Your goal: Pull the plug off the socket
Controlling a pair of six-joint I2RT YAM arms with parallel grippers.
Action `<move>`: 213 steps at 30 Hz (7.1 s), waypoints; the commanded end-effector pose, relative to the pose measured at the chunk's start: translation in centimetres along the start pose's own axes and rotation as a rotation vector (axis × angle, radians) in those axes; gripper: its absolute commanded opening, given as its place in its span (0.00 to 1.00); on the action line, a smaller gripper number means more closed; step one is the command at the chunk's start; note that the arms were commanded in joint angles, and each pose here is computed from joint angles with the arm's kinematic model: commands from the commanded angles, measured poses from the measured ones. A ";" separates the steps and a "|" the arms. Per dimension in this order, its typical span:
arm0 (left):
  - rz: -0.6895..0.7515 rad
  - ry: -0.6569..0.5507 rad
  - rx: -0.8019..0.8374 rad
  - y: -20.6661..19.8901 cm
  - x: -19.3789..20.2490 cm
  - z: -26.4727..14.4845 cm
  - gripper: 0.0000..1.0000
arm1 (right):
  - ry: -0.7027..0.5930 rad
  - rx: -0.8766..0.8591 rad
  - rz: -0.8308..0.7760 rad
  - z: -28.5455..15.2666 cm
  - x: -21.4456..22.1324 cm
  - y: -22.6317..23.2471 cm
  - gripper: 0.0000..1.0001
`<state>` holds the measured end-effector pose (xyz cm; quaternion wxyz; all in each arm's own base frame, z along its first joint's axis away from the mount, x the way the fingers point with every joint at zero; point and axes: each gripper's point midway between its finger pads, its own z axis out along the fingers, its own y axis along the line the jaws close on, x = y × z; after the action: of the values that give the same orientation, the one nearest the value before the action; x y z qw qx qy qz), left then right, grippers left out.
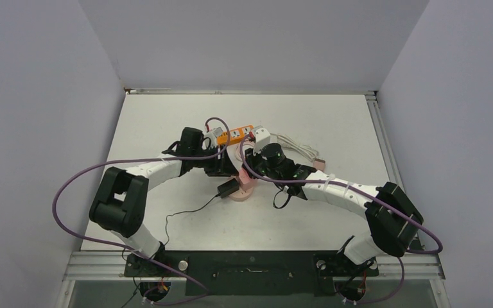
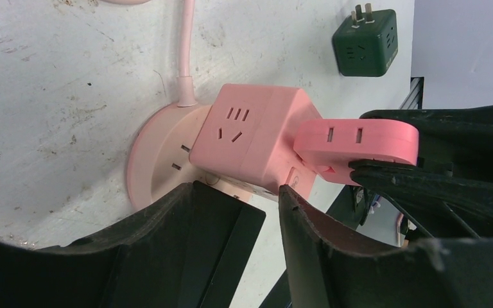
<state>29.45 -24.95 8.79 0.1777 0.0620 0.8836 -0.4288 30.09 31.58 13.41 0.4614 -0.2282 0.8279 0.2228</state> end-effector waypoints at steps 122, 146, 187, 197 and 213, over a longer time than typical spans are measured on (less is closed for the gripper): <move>0.014 0.164 -0.214 3.3 2.7 2.9 0.18 | -0.097 0.203 -0.130 -1.3 1.1 1.4 0.05; 0.010 0.172 -0.227 3.7 2.9 3.0 0.17 | -0.138 0.132 -0.002 -2.0 0.1 -0.5 0.05; 0.007 0.189 -0.240 3.9 3.3 3.2 0.13 | -0.167 0.191 -0.042 -3.0 -0.4 -0.1 0.05; 0.007 0.197 -0.240 3.9 3.5 3.3 0.13 | -0.183 0.116 0.110 -3.2 -1.0 -2.5 0.05; 0.005 0.205 -0.243 4.1 3.7 3.4 0.13 | -0.187 0.167 -0.012 -3.4 -0.9 -0.3 0.05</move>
<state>28.61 -29.04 8.95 0.1205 0.1055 0.8891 -0.4288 27.52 28.38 11.43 0.5060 -0.1929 0.8266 0.1529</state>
